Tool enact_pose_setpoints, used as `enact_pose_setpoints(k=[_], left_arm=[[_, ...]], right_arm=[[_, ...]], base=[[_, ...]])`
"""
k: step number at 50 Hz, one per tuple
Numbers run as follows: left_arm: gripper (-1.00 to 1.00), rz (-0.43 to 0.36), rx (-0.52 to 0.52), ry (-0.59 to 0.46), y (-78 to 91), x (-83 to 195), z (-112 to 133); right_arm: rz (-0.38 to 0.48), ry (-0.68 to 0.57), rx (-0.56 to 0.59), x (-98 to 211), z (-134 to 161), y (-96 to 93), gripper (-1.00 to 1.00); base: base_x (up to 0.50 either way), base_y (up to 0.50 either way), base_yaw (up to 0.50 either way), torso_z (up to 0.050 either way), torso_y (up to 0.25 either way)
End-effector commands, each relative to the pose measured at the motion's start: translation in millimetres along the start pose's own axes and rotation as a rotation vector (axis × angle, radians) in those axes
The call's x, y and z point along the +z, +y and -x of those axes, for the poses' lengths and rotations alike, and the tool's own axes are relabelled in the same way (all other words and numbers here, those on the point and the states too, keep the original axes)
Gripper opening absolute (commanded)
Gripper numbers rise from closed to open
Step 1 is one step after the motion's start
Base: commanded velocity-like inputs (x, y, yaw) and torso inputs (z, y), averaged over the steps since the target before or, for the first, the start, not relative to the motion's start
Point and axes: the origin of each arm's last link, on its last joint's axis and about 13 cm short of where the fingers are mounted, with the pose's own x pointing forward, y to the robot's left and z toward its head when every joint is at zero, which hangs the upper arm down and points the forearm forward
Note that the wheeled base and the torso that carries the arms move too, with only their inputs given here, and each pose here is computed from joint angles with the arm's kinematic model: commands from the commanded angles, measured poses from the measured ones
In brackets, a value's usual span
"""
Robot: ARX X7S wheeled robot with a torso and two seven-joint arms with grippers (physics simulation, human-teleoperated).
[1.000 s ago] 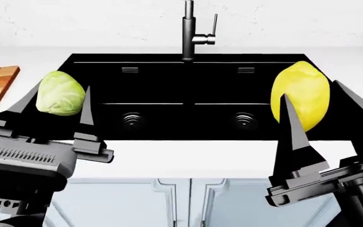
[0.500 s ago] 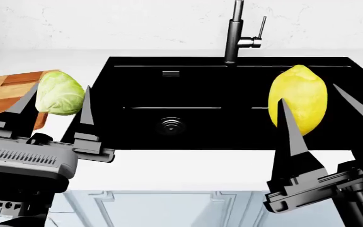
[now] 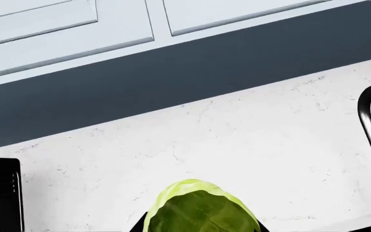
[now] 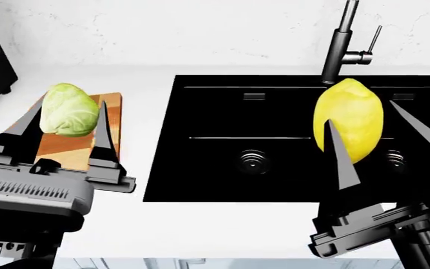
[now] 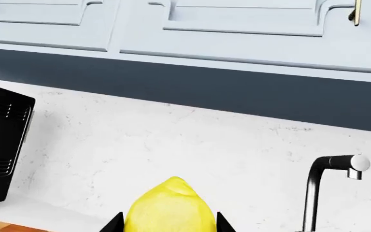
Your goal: Pick the vegetables from the sink and place them on the cutting board.
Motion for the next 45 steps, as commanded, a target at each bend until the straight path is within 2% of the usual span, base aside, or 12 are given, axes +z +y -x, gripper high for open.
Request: enact_pose_setpoints(k=[1,14,39,45], left_arm=[[-1.00,0.000,0.003,-0.009,-0.6,1.5,-0.6],[-1.00,0.002,0.004,-0.009,-0.2,1.9,-0.6],[-1.00,0.007,0.001,-0.002,-0.7,1.4,-1.2],[-1.00,-0.001,-0.056,0.060,-7.8,-0.9,-2.8]], right_arm=[[0.017,-0.023,0.005,1.5,-1.4,0.2,-1.00],[0.037,-0.019,0.008,1.6,-1.3,0.9,-1.00],[0.023,-0.023,0.014,3.3,-0.9,2.6,-1.00],[0.013,-0.029,0.019,4.1,-0.5,2.2,-1.00]], base=[[0.17,0.50,0.00,0.000,0.000],[0.14,0.50,0.00,0.000,0.001],[0.07,0.50,0.00,0.000,0.000],[0.05,0.33,0.00,0.000,0.000]])
